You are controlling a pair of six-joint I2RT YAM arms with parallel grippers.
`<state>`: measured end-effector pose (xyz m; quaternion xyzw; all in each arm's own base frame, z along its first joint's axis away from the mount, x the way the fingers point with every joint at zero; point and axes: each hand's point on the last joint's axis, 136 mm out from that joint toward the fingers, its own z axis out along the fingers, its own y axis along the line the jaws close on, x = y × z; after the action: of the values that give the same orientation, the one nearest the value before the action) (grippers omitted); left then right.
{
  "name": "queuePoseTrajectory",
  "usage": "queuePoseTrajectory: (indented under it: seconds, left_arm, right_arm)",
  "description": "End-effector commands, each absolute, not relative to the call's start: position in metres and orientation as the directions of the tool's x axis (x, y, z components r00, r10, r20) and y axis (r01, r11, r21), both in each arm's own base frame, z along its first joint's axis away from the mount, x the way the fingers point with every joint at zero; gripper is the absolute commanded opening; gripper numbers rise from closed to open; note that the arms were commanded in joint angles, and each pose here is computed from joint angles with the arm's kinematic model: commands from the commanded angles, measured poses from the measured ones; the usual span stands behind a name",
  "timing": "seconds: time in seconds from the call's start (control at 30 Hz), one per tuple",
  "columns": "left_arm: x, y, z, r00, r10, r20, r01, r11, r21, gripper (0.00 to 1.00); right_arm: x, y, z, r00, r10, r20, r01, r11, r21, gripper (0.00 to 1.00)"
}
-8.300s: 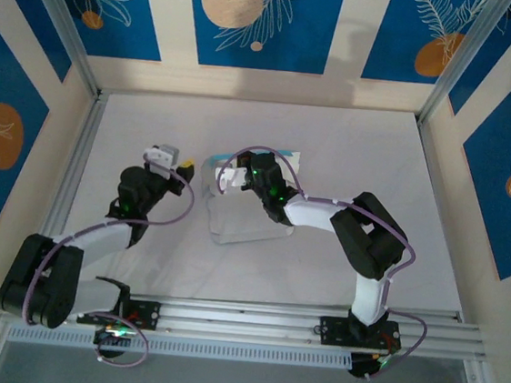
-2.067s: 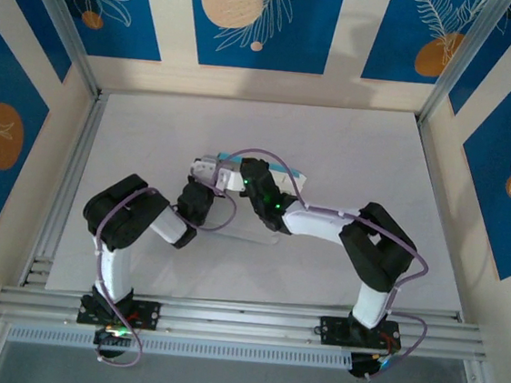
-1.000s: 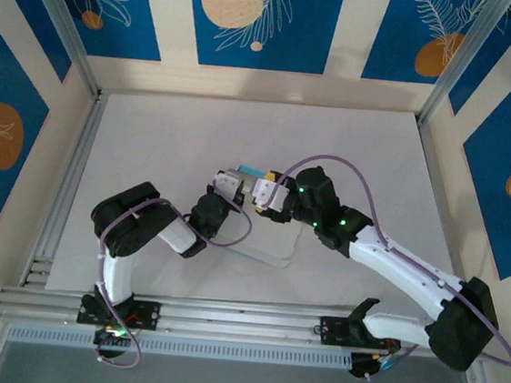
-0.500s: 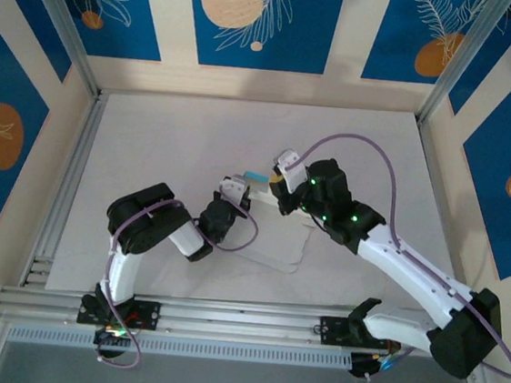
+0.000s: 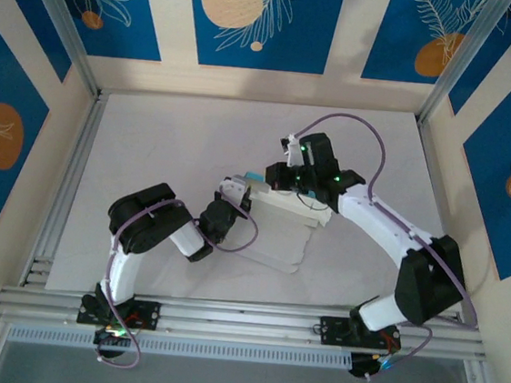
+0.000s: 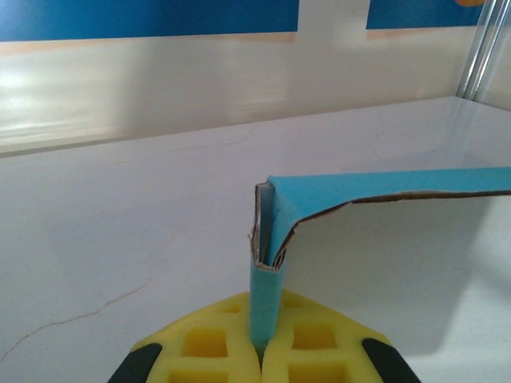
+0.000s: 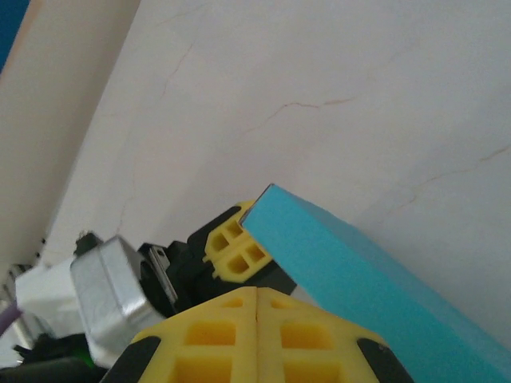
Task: Fold the paper box
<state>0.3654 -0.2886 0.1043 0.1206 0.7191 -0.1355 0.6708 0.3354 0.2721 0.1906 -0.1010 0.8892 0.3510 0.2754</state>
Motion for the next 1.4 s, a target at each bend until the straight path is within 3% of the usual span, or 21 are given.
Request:
queuePoseTrajectory:
  seconds: [0.0,0.2,0.97,1.1,1.37]
  left_arm:
    - [0.358,-0.296,0.088,-0.109,0.010,-0.994,0.394,0.918,-0.034,0.00]
    - [0.358,-0.295,0.087,-0.112,0.011,-0.994,0.391,0.920,-0.034,0.00]
    - [0.354,-0.301,0.087,-0.118,0.008,-0.993,0.428,0.902,-0.044,0.00]
    - [0.357,-0.296,0.088,-0.114,0.004,-0.993,0.398,0.916,-0.042,0.09]
    - [0.357,-0.296,0.090,-0.116,-0.011,-0.993,0.396,0.916,-0.056,0.18]
  right_arm:
    - [0.339,0.289,0.211,-0.867,0.074,-0.492,-0.340,0.635,0.694,0.00]
    - [0.340,0.301,0.194,-0.914,0.080,-0.398,-0.281,0.585,0.761,0.00]
    - [0.346,0.301,0.127,-0.962,0.057,-0.267,-0.155,0.694,0.703,0.00]
    - [0.345,0.301,0.134,-0.958,0.055,-0.283,-0.169,0.687,0.707,0.00]
    - [0.345,0.300,0.149,-0.950,0.056,-0.306,-0.190,0.674,0.714,0.00]
